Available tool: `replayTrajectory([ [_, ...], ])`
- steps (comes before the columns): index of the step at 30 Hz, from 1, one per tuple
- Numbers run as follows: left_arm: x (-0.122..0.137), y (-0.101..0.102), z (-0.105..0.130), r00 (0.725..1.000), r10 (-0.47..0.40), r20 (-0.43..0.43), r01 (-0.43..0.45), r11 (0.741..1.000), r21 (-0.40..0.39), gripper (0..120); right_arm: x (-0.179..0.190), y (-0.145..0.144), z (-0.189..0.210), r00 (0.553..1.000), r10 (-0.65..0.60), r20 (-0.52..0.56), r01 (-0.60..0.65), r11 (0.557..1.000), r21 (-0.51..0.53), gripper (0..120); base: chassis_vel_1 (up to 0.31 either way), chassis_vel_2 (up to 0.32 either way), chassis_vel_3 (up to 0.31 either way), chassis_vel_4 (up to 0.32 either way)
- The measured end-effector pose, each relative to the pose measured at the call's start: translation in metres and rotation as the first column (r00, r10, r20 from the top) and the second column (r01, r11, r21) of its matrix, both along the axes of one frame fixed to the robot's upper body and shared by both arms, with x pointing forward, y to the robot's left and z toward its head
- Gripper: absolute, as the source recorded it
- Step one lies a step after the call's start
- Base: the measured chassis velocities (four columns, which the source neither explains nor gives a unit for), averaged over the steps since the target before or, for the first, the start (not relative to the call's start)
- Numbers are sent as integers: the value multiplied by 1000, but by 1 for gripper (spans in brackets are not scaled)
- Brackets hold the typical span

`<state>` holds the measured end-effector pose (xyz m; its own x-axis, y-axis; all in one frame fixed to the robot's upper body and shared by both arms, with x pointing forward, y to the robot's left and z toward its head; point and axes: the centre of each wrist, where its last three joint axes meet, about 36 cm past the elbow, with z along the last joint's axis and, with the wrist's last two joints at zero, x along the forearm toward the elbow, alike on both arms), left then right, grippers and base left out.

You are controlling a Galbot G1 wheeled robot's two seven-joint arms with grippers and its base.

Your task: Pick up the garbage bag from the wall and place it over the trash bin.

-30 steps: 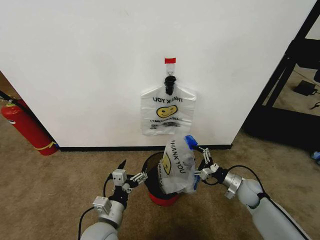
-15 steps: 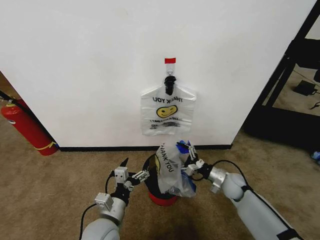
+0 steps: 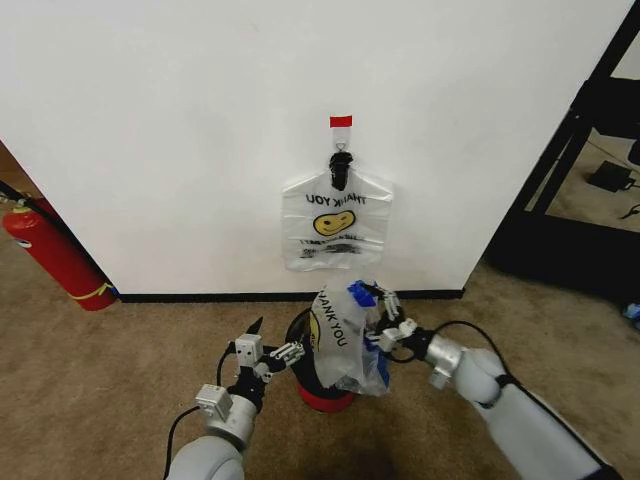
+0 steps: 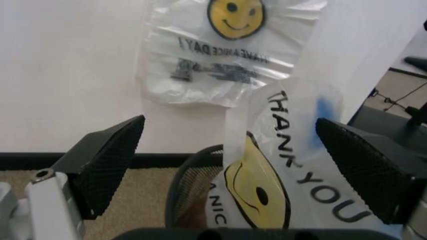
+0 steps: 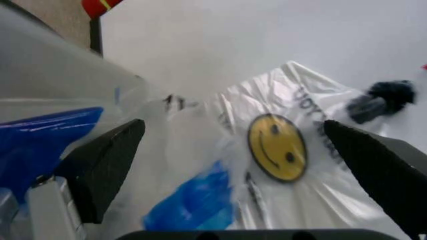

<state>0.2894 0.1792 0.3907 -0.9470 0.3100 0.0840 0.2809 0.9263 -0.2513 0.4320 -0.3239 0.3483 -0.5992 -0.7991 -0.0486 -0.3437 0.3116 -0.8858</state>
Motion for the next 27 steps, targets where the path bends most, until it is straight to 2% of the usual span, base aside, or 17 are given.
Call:
replayTrajectory([
  [7,-2,-2,4,1000,-12,1,12,1000,3,100,-32,-23,10,999,-36,-34,36,999,4,100,0,0,0,0],
  [14,-1,0,10,1000,-14,10,14,1000,6,100,-63,-23,6,990,-102,-97,112,988,108,100,0,0,0,0],
  [16,-1,2,18,1000,-20,18,20,1000,4,100,-76,-23,7,976,-147,-159,175,968,178,100,0,0,0,0],
  [18,-2,4,28,999,-27,30,27,1000,5,100,-91,-17,14,946,-201,-254,268,926,265,100,0,0,0,0],
  [20,-6,6,34,999,-31,37,31,1000,4,100,-102,-7,22,882,-253,-398,397,854,335,100,0,0,0,0],
  [21,-9,5,36,999,-35,37,35,999,2,100,-110,1,28,832,-267,-486,470,805,361,100,0,0,0,0],
  [22,-9,5,36,999,-35,37,35,999,2,100,-110,1,28,832,-267,-486,470,805,361,100,0,0,0,0],
  [24,-14,3,37,998,-43,36,43,999,-1,100,-121,14,42,729,-271,-629,593,710,380,100,0,0,0,0],
  [25,-16,-1,37,998,-48,32,49,999,-5,100,-127,20,53,624,-284,-727,688,641,340,100,0,0,0,0],
  [26,-18,-4,36,998,-54,30,54,998,-10,100,-129,22,61,532,-301,-792,756,590,283,100,0,0,0,0],
  [27,-19,-7,36,998,-60,28,60,998,-15,100,-128,21,67,475,-310,-824,792,560,246,100,0,0,0,0],
])
